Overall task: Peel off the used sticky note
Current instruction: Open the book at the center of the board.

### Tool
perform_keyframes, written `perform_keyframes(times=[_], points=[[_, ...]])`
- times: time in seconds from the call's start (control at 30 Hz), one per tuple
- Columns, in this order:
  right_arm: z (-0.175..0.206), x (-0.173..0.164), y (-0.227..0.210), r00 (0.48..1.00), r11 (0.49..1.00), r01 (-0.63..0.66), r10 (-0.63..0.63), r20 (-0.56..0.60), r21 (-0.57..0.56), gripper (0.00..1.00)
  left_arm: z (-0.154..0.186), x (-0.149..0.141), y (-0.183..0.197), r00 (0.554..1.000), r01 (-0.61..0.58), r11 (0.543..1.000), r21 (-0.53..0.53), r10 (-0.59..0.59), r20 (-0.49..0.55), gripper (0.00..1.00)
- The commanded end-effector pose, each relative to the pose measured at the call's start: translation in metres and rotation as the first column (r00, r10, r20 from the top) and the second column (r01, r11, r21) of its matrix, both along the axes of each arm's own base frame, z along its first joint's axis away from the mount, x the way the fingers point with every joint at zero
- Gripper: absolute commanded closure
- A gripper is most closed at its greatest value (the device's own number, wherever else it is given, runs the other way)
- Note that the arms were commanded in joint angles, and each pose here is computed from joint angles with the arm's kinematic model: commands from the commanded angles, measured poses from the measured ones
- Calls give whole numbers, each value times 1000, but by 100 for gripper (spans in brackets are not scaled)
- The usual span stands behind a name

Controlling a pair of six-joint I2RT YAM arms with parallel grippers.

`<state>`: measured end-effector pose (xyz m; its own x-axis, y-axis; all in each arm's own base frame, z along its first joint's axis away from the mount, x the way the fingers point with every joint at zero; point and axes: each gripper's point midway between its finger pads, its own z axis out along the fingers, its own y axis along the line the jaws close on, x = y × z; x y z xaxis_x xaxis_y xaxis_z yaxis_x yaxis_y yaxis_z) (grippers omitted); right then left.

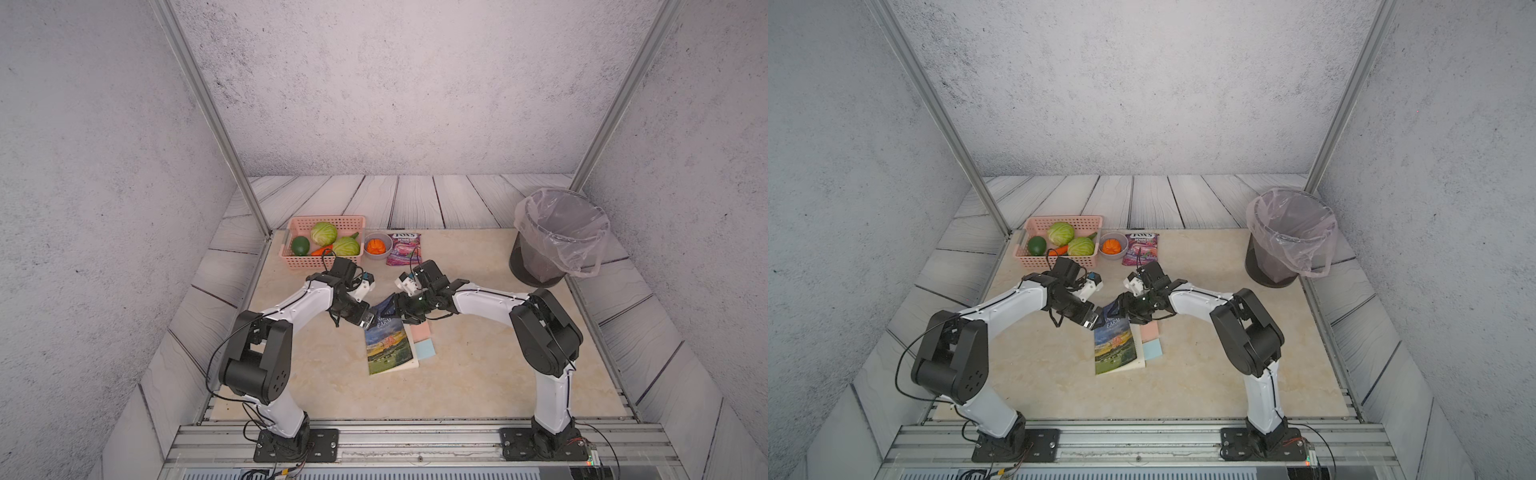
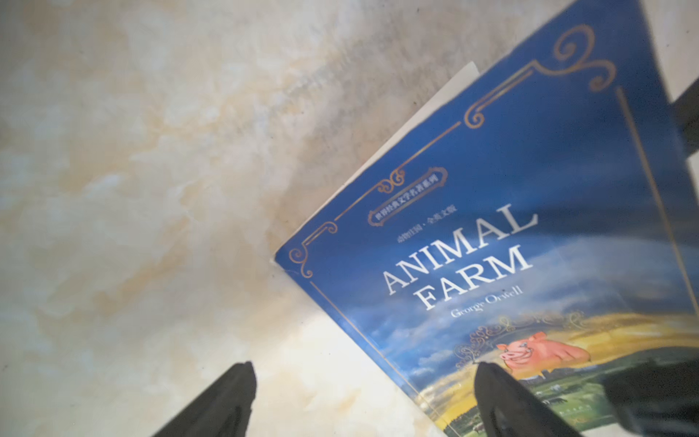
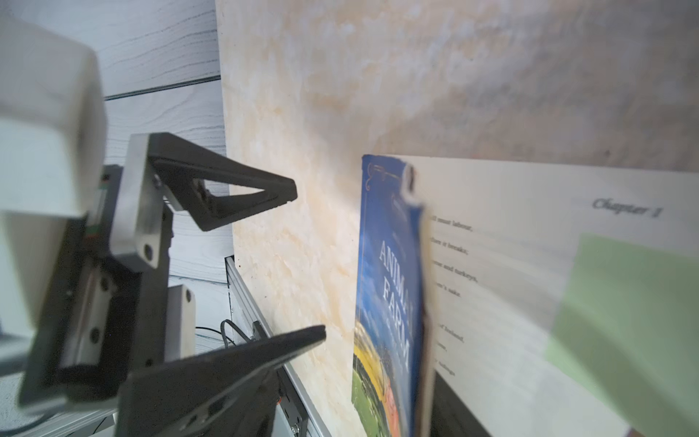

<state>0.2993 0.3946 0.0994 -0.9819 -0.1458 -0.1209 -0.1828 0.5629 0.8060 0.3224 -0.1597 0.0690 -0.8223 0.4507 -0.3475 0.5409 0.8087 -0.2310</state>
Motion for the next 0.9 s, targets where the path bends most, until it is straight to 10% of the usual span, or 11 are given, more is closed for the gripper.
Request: perform_keyframes(times=[0.0, 0.87], points=[[21, -6, 6, 1000, 998, -9, 9, 3, 58, 36, 6, -13, 1, 999, 14, 998, -65, -16, -34, 4], [32, 0, 20, 1000, 999, 28, -28, 7, 39, 36, 80, -32, 7, 973, -140, 987, -79, 152, 175, 2]])
